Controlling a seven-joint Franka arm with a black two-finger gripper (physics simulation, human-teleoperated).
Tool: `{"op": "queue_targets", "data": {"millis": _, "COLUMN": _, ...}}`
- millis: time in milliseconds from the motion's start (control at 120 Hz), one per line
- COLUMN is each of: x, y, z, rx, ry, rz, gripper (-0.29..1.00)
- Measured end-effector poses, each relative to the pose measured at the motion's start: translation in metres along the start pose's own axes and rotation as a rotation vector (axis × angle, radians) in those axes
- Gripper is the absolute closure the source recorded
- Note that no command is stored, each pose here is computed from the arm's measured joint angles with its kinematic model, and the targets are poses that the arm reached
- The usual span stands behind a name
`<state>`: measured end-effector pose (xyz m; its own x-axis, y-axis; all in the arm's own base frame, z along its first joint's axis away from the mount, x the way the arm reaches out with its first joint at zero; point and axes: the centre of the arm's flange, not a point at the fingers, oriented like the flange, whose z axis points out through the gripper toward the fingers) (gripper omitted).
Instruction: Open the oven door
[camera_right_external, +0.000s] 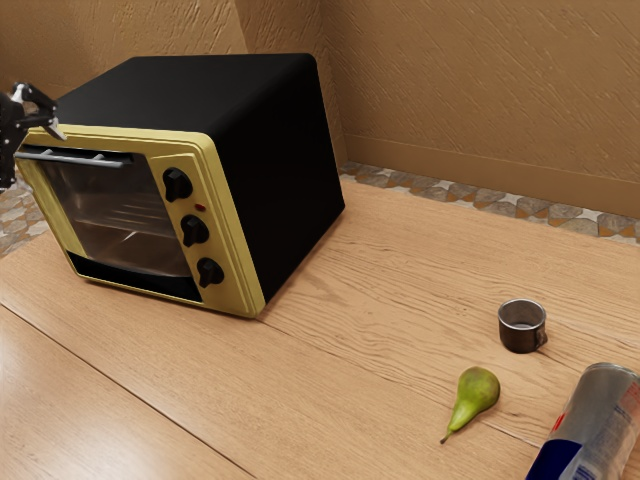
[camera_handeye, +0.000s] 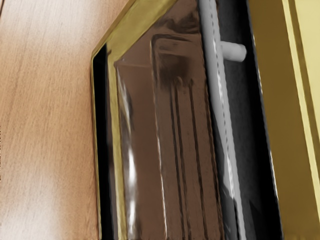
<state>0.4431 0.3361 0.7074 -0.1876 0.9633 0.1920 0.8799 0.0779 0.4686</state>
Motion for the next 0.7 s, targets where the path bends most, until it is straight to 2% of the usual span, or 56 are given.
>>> {"op": "queue_targets", "data": {"millis": 100, "x": -0.004, "y": -0.015, "z": 0.002, "rx": -0.007, "ry": 0.009, "rz": 0.043, "gripper": 0.00}}
{"op": "queue_targets", "data": {"millis": 550, "x": 0.003, "y": -0.006, "z": 0.019, "rx": -0.037, "ry": 0.028, "rz": 0.167, "gripper": 0.00}}
{"op": "queue_targets", "data": {"millis": 617, "x": 0.005, "y": -0.004, "z": 0.022, "rx": -0.041, "ry": 0.022, "rz": 0.170, "gripper": 0.00}}
{"op": "queue_targets", "data": {"millis": 700, "x": 0.004, "y": -0.004, "z": 0.024, "rx": -0.069, "ry": -0.026, "rz": 0.114, "gripper": 0.01}}
